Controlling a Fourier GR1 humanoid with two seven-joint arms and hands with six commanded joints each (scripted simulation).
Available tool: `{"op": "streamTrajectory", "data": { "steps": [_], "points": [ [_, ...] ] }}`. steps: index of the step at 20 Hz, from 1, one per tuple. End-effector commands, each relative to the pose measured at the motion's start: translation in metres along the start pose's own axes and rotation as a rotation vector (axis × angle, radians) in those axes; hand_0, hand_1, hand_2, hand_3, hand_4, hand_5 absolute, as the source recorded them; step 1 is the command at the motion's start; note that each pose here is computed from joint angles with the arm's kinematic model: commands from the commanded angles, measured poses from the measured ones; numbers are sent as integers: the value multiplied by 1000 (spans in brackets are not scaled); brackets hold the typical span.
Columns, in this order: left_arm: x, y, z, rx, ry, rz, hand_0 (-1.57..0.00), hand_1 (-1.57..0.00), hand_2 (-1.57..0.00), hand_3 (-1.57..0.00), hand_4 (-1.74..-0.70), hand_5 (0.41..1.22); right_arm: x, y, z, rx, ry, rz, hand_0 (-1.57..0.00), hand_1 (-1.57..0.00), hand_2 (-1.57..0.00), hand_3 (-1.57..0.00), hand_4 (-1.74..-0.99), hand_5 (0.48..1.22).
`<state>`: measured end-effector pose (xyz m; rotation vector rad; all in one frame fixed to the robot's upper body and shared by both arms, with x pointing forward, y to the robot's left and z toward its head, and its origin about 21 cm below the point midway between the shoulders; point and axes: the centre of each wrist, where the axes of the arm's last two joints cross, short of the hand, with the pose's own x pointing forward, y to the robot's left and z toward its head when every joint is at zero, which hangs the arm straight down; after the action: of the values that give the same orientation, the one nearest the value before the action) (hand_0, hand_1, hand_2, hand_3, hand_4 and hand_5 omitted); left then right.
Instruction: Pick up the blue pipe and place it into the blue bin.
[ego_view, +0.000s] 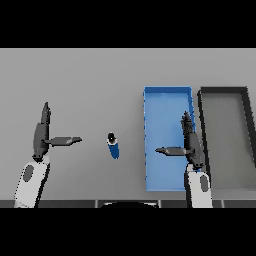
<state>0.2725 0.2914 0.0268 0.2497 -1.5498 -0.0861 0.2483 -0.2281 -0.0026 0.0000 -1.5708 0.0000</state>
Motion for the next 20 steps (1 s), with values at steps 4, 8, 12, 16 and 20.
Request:
{"op": "streamTrajectory", "data": {
  "steps": [4,8,12,16,20],
  "points": [
    [1,-4,-3,-1,-5,1,1,1,1,1,-966,593,1,-3,-4,-2,5,1,1,1,1,1,-1205,629],
    [-9,18,4,-184,-57,-118,1,1,1,1,-963,592,5,-24,8,56,-120,224,1,1,1,1,-1201,628],
    [-14,30,3,-291,-73,-165,1,1,1,1,-961,595,14,-27,20,94,-138,301,1,1,1,1,-1196,623],
    [-8,32,13,-402,-103,-144,1,1,1,1,-976,584,15,-24,19,103,-124,311,1,1,1,1,-1192,621],
    [-1,24,29,-572,-88,-162,1,1,1,1,-1048,535,10,-24,18,112,-119,323,1,1,1,1,-1176,615]
  ]
}}
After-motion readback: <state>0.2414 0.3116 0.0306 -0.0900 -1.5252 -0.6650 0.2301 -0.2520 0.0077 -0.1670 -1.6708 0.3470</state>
